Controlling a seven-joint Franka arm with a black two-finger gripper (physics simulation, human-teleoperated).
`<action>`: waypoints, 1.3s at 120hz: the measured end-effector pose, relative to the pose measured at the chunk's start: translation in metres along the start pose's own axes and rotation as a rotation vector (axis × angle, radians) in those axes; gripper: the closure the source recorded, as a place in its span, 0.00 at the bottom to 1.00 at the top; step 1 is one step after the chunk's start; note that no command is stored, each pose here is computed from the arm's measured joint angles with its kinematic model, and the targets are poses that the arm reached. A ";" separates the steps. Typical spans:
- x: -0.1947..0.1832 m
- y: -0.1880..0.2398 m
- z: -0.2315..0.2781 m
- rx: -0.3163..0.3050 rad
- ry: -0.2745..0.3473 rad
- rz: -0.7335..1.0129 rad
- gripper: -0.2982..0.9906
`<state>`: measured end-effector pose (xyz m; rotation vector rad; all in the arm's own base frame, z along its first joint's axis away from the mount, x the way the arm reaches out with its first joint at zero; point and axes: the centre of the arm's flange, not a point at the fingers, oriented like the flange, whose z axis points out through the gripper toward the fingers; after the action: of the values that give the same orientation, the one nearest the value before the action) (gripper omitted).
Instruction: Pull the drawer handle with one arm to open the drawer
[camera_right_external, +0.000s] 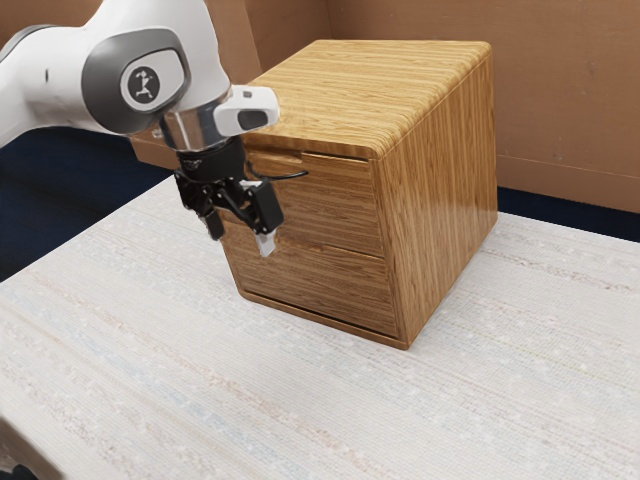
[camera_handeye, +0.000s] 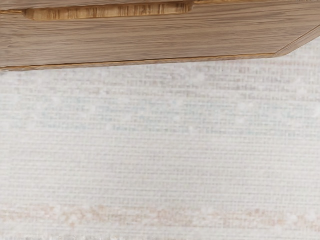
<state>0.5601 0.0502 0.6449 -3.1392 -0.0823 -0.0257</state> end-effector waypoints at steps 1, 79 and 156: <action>0.000 -0.004 0.000 0.000 0.000 -0.006 0.23; -0.004 -0.028 -0.001 -0.001 -0.011 0.003 0.23; -0.045 0.044 -0.085 -0.074 0.044 -0.744 0.23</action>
<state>0.5164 0.0040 0.7295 -2.9647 -1.2472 -0.0981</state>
